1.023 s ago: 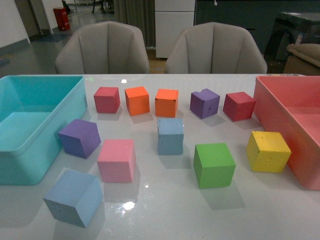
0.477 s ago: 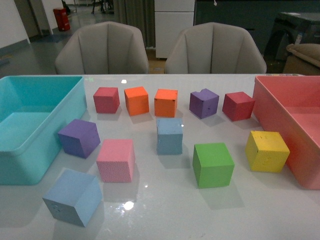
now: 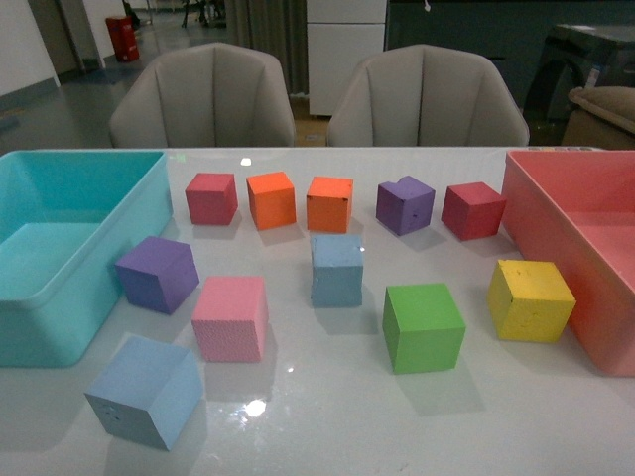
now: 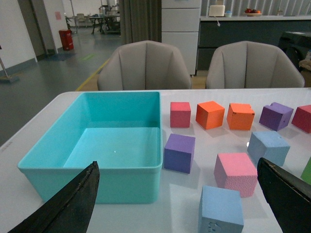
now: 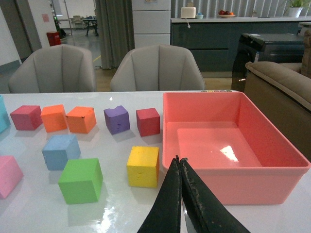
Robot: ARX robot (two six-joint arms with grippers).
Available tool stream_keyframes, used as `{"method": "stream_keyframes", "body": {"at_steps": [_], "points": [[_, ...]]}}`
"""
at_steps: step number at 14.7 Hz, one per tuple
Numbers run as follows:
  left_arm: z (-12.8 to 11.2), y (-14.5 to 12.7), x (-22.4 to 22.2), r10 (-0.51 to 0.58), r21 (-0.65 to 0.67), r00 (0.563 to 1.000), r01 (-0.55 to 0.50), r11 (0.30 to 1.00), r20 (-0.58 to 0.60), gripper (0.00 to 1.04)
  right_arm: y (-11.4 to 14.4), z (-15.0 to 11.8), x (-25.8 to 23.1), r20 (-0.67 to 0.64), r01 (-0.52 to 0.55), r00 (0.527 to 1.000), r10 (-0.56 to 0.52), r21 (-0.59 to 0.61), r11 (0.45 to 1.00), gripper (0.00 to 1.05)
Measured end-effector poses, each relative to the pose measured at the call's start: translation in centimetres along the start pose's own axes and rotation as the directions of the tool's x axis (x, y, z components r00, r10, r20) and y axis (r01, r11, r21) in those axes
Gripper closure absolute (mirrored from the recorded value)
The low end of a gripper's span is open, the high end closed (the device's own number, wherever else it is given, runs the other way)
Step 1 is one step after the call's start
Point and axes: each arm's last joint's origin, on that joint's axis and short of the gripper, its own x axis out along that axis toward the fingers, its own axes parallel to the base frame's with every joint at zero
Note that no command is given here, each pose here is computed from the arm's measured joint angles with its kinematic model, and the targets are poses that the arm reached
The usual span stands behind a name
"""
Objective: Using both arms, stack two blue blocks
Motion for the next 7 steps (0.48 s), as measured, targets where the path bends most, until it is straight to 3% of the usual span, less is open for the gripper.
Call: {"method": "stream_keyframes", "body": {"at_steps": [2, 3, 7], "points": [[0.00, 0.00, 0.00, 0.000, 0.000, 1.000, 0.000, 1.000, 0.000, 0.07, 0.00, 0.01, 0.00, 0.002, 0.000, 1.000, 0.000, 0.000, 1.000, 1.03], [0.00, 0.00, 0.00, 0.000, 0.000, 1.000, 0.000, 1.000, 0.000, 0.07, 0.00, 0.01, 0.00, 0.002, 0.000, 1.000, 0.000, -0.001, 1.000, 0.94], [0.00, 0.00, 0.00, 0.000, 0.000, 1.000, 0.000, 1.000, 0.000, 0.07, 0.00, 0.01, 0.00, 0.002, 0.000, 1.000, 0.000, -0.001, 1.000, 0.38]]}}
